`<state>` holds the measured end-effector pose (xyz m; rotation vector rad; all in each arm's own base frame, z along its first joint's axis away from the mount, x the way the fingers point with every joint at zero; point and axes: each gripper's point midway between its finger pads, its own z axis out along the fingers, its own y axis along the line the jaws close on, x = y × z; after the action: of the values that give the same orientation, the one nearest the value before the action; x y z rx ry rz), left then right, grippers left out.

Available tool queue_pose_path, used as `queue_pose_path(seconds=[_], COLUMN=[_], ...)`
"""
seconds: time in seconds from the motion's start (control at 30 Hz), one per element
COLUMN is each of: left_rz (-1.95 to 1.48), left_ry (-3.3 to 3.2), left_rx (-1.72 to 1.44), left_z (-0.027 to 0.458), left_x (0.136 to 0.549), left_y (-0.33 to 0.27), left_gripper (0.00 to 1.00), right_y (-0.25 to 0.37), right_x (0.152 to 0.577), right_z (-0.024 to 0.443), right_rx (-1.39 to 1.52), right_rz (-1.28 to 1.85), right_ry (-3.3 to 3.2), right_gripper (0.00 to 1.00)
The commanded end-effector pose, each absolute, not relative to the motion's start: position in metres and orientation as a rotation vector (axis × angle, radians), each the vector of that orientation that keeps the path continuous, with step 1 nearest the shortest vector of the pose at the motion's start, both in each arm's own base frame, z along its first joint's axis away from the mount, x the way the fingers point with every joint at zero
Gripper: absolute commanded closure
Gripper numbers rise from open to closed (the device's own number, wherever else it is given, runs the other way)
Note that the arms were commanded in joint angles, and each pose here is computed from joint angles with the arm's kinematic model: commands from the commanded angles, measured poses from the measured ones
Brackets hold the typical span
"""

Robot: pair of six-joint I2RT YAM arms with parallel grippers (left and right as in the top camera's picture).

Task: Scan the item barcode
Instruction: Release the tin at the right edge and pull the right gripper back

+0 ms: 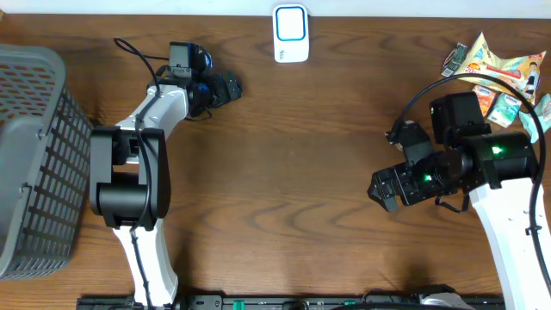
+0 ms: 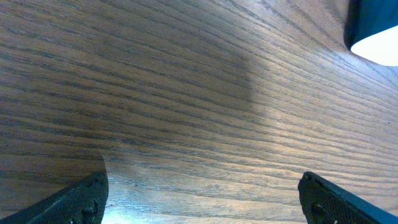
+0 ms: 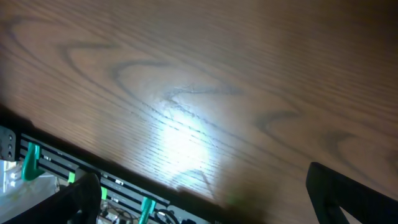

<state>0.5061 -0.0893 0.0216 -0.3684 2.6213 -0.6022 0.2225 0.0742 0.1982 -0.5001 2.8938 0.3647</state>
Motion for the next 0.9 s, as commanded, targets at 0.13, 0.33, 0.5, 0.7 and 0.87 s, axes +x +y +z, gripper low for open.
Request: queue_pose_path(seconds=[0.13,0.33,0.5,0.7,0.87], left_rz=[-0.551,-0.551,-0.551,-0.551,-0.551], left_ry=[2.699,2.699,2.699,2.699,2.699], left_rx=[-0.421,-0.421,-0.421,-0.421,-0.421], left_z=[-0.008,-0.008,-0.008,-0.008,-0.008], left_x=[0.491,0.49,0.491,0.491,0.491], left_y=[-0.08,-0.08,-0.08,-0.08,-0.08], left_gripper=[0.02,0.02,0.02,0.02,0.02], right_y=[0.075,0.08,0.084,0.09,0.087], right_x=[0.222,0.26,0.276,0.273,0.265], right_z=[0.198,0.199,0.179,0.143,0.121], right_rx=[-0.525,-0.556,-0.556,-0.559,-0.516], right_rz=[0.367,0.335,0.334,0.364,0.344], right_ry=[2.885,2.724,2.637,2.506,2.333], right_gripper=[0.01,0.01,0.01,0.01,0.01])
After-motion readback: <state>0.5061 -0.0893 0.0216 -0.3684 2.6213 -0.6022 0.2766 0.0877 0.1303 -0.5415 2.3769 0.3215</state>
